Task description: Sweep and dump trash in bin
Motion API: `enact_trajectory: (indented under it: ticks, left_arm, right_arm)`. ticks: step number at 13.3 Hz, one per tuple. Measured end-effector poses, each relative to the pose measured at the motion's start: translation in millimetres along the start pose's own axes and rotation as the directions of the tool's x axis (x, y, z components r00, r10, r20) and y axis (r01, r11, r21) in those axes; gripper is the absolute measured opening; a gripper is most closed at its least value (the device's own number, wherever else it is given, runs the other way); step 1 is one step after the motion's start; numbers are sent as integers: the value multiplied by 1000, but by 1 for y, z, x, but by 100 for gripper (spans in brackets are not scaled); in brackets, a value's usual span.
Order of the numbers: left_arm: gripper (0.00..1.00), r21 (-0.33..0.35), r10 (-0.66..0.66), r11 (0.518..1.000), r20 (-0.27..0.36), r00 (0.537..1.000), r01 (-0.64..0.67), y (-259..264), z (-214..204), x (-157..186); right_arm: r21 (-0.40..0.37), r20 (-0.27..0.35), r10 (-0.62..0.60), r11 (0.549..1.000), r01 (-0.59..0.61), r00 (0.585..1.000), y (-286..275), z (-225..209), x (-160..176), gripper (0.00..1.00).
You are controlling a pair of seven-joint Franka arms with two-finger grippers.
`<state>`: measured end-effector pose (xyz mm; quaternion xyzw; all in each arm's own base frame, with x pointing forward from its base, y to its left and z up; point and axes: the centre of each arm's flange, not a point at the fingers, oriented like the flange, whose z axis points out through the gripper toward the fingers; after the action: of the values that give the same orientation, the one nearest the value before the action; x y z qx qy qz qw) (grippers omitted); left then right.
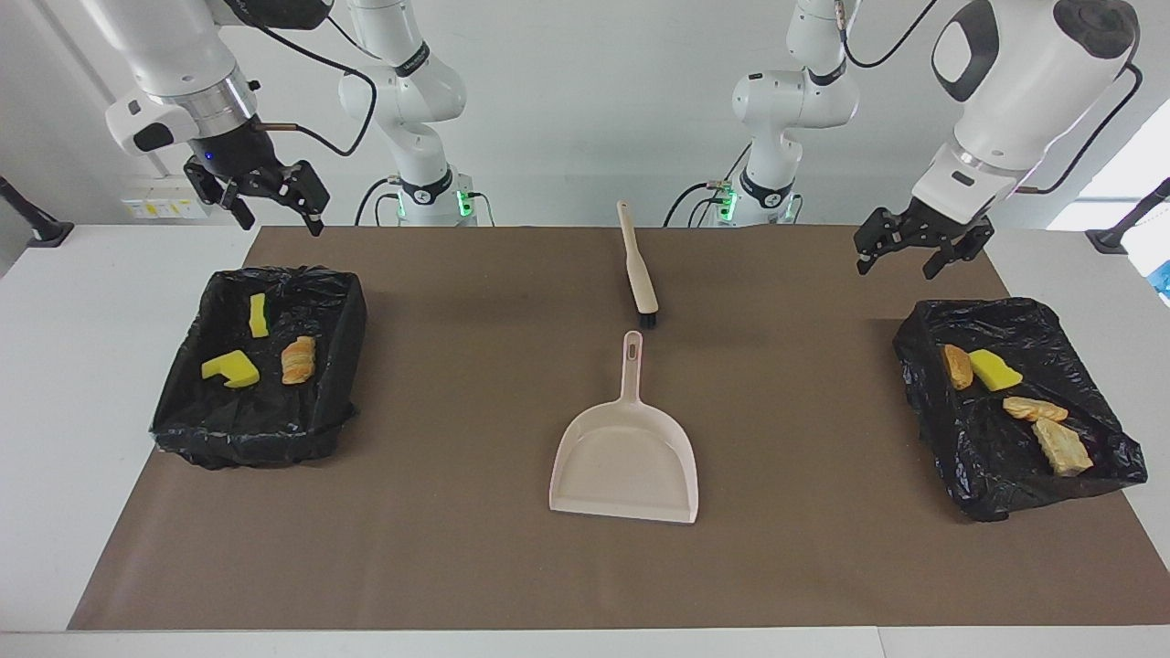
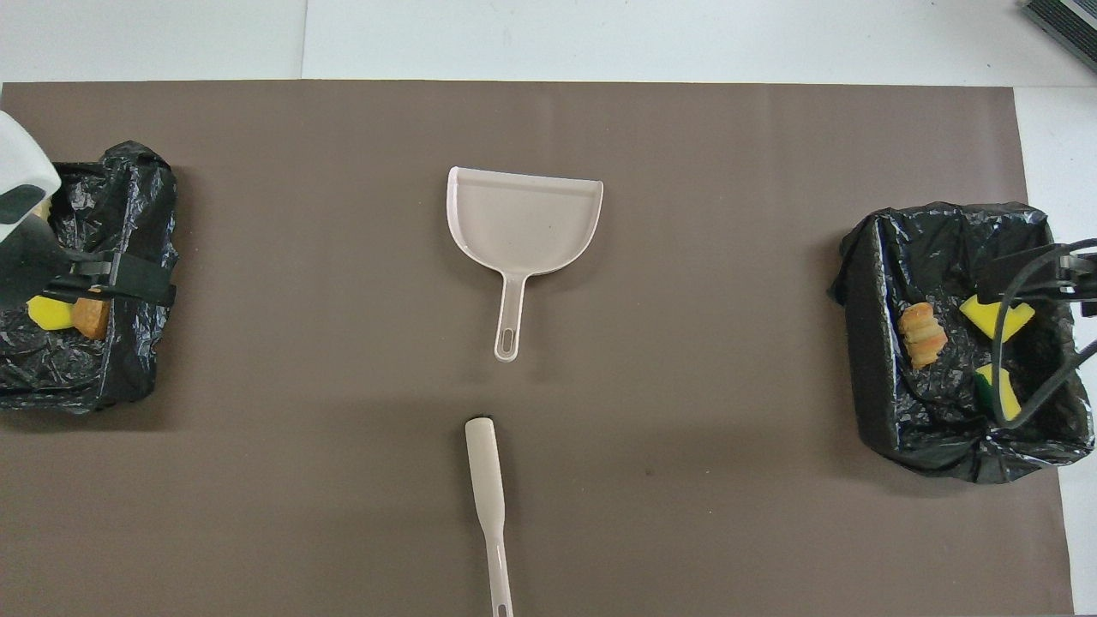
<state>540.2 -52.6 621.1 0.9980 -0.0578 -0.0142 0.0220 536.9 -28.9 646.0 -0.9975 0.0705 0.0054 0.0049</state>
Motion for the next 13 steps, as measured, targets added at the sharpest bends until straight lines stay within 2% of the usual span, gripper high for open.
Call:
enact_trajectory:
  ticks: [4,13]
  left_arm:
    - [100,-1,-3,1000,-5,1000,3,-2,-26,-18]
    - [100,-4,-59,998,-13,998,59,-29,-27,-19]
  right_arm:
    - [0,0,0,1000,0,1000,0,0,0,100]
    - [0,0,0,1000,0,1000,0,0,0,100]
